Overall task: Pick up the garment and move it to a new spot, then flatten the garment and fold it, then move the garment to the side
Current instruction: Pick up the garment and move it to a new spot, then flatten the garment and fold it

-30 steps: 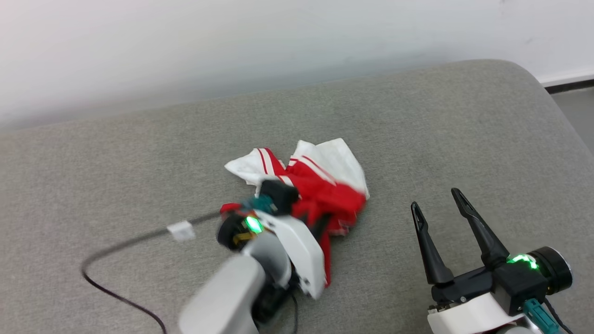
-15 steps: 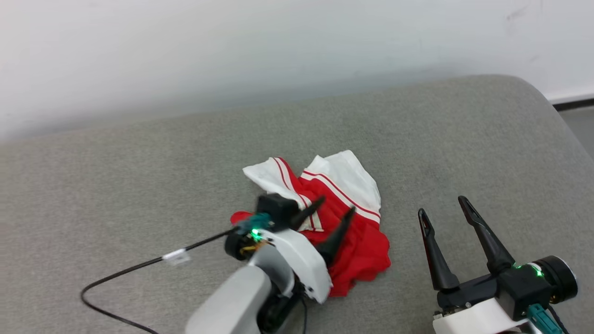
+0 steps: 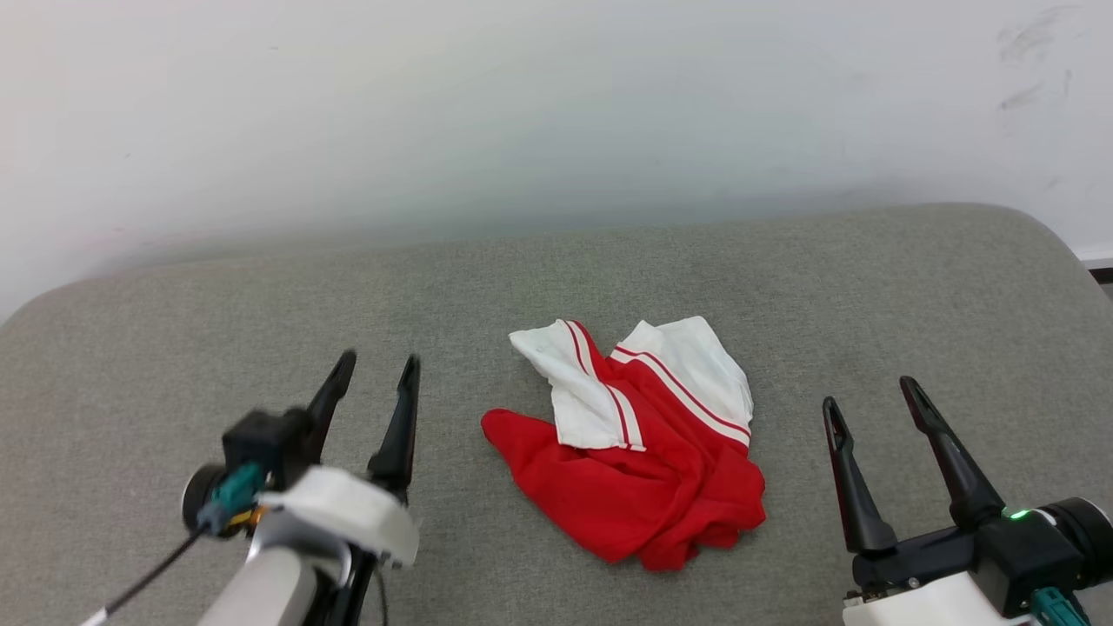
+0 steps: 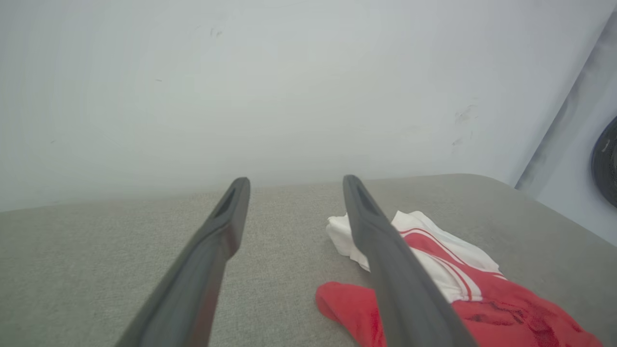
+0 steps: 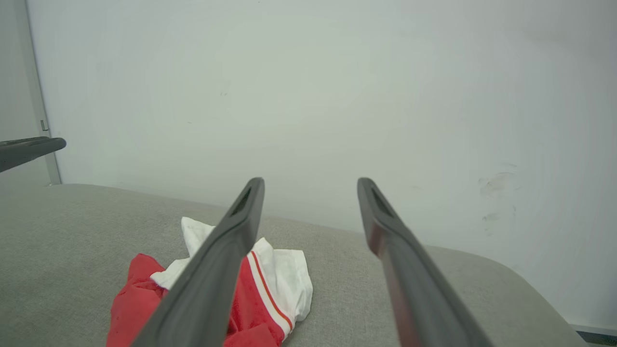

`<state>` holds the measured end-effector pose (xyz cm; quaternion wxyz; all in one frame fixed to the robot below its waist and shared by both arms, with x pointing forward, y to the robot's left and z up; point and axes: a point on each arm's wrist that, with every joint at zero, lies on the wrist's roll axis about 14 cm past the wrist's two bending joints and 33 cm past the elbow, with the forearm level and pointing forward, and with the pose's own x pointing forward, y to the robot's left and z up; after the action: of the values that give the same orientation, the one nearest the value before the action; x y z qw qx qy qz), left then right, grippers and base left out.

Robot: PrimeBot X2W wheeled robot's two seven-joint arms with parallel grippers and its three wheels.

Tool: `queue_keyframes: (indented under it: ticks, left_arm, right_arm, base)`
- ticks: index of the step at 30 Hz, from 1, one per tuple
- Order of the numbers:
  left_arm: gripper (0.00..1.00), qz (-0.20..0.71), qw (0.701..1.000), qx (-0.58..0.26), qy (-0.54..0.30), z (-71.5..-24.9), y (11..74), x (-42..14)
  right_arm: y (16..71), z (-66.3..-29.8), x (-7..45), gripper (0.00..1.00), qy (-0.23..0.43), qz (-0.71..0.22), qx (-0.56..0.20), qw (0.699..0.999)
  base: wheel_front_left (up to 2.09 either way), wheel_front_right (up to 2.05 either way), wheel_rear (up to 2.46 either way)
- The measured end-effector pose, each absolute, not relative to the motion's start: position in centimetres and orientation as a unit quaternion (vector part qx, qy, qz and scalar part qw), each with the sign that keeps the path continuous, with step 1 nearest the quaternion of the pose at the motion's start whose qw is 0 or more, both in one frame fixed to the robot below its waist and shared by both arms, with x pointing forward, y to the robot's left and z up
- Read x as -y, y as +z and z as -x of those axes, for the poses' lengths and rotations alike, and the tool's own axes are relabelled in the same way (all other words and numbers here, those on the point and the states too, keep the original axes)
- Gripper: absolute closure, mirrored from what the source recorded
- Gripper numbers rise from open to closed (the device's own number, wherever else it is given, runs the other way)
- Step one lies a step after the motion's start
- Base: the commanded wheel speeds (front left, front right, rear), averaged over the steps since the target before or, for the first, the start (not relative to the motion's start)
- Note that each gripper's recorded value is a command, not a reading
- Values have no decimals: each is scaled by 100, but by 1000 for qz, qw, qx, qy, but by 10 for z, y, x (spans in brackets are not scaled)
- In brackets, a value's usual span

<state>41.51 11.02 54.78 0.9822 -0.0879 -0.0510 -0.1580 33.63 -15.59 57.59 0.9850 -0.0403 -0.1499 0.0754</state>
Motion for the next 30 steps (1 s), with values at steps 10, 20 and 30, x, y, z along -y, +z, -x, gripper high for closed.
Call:
queue_keyframes:
  ticks: [10,20,30]
  left_arm:
    - [0,111,986,57,-115,-375,535,-125]
    - [0,116,984,69,-118,-357,533,-124]
    - [0,103,981,53,-155,-365,522,-114]
  right_arm:
    - [572,-337,160,0,67,27,144,987]
    - [559,-339,161,0,64,22,124,990]
    - [554,-344,155,0,73,20,115,990]
  base:
    - [0,0,0]
    - [0,0,0]
    - [0,0,0]
